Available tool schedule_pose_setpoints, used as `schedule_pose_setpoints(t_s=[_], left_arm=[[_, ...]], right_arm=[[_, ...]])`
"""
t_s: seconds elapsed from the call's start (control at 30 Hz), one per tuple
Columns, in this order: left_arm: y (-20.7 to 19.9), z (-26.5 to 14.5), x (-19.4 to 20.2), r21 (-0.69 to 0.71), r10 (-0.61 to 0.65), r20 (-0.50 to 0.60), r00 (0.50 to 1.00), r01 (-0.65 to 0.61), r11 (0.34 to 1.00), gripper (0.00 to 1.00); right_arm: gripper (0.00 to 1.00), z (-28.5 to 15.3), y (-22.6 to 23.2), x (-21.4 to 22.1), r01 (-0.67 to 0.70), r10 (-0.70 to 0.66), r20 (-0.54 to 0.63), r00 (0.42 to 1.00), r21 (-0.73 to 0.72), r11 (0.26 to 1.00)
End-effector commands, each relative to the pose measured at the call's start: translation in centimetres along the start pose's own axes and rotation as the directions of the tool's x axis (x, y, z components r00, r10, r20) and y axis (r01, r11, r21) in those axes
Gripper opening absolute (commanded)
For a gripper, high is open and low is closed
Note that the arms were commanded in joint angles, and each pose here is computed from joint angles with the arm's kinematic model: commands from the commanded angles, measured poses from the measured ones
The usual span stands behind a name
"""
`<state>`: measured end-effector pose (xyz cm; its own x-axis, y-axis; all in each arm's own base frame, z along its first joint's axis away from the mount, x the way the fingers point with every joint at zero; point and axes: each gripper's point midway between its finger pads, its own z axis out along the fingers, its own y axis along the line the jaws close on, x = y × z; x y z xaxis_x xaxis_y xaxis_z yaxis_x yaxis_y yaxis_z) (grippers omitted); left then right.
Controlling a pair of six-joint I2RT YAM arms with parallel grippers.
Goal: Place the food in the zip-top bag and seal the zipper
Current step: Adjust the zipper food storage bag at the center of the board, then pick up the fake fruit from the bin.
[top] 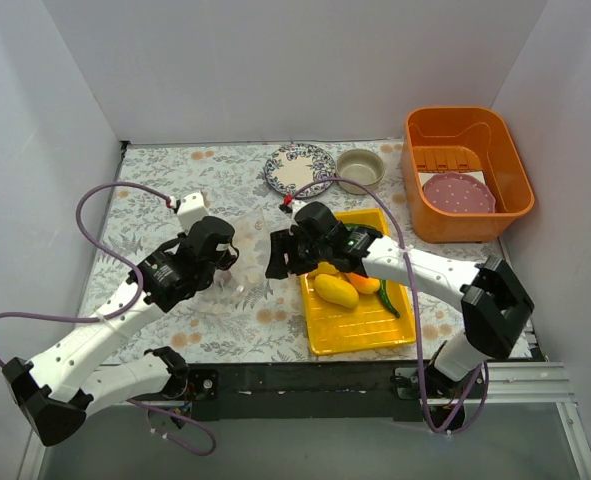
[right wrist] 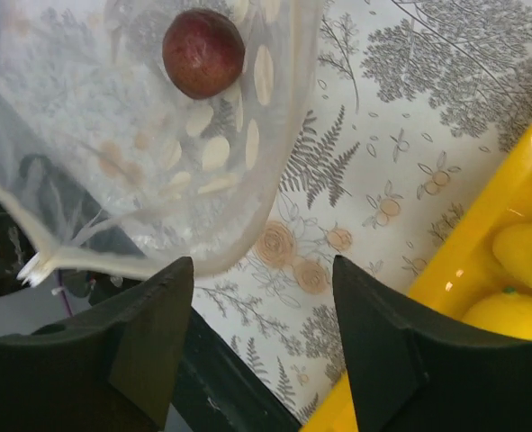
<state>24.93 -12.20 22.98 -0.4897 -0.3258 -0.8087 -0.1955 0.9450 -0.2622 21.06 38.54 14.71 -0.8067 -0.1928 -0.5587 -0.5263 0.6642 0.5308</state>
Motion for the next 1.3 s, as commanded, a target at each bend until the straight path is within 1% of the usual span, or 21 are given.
schedule_pose_setpoints(t_s=[0.0,0.03,0.1,0.17,0.2,0.27,0.3,0.33,0.4,0.43,0.5,0.6,0.73,0.93,1.2,1.27], left_arm=[[-2.0,0.8,0.7,0.081,0.011,-0.021,1.0,-0.009,0.997,0.0],[-2.1,1.0,0.8,0.086,0.012,-0.021,1.0,-0.01,0.996,0.0],[-2.5,1.3,1.2,0.098,0.029,-0.029,0.999,-0.026,0.995,0.0],[-2.6,1.5,1.6,0.102,0.042,-0.04,0.998,-0.038,0.994,0.0],[-2.8,1.5,1.6,0.107,0.043,-0.041,0.998,-0.039,0.993,0.0],[-3.0,1.6,1.9,0.118,0.049,-0.052,0.997,-0.042,0.992,0.0],[-3.1,1.7,2.1,0.122,0.05,-0.055,0.997,-0.043,0.992,0.0],[-3.3,1.7,2.1,0.132,0.05,-0.059,0.997,-0.042,0.99,0.0],[-3.4,1.6,2.2,0.14,0.05,-0.065,0.997,-0.041,0.989,0.0],[-3.5,1.6,2.2,0.144,0.048,-0.066,0.997,-0.038,0.989,0.0],[-3.4,1.5,2.3,0.142,0.046,-0.07,0.996,-0.036,0.989,0.0],[-3.5,1.4,2.3,0.151,0.045,-0.072,0.996,-0.034,0.988,0.0],[-3.8,1.5,2.2,0.154,0.044,-0.075,0.996,-0.032,0.988,0.0],[-4.0,1.6,2.2,0.146,0.045,-0.08,0.996,-0.033,0.989,0.0],[-4.1,1.6,2.4,0.153,0.041,-0.09,0.995,-0.027,0.988,0.0],[-4.0,1.8,2.5,0.147,0.047,-0.09,0.995,-0.034,0.989,0.0]], right_arm=[[0.79,-3.5,-0.4,-1.9,0.013,-0.018,0.135,0.991,0.037,0.999],[0.85,-4.6,-0.3,-2.2,0.013,-0.019,0.166,0.986,0.037,0.999],[0.89,-5.4,-2.3,-1.7,-0.017,-0.006,0.184,0.983,0.123,0.992],[0.91,-7.0,-3.3,-1.9,-0.028,-0.013,0.226,0.974,0.179,0.983],[0.93,-7.2,-4.6,-0.9,-0.036,-0.01,0.204,0.979,0.22,0.975],[0.93,-8.1,-5.8,-0.4,-0.042,-0.014,0.207,0.978,0.264,0.964],[0.94,-8.2,-7.0,0.7,-0.042,-0.014,0.183,0.983,0.297,0.954],[0.95,-8.5,-7.4,1.0,-0.041,-0.015,0.18,0.984,0.306,0.951],[0.98,-8.7,-8.5,1.6,-0.033,-0.018,0.156,0.988,0.317,0.948],[0.98,-8.5,-8.2,2.6,-0.013,-0.015,0.099,0.995,0.279,0.96],[0.98,-8.7,-9.1,3.1,-0.001,-0.016,0.055,0.998,0.304,0.953],[0.98,-8.6,-9.8,3.7,0.067,-0.072,0.006,0.997,0.307,0.949],[0.98,-8.7,-11.0,4.2,0.175,-0.165,-0.06,0.985,0.327,0.929],[0.98,-8.0,-13.0,5.9,0.25,-0.202,-0.17,0.965,0.349,0.903],[0.98,-6.4,-13.5,7.0,0.298,-0.231,-0.24,0.943,0.298,0.907],[0.97,-6.0,-13.0,7.4,0.296,-0.23,-0.254,0.939,0.259,0.92]])
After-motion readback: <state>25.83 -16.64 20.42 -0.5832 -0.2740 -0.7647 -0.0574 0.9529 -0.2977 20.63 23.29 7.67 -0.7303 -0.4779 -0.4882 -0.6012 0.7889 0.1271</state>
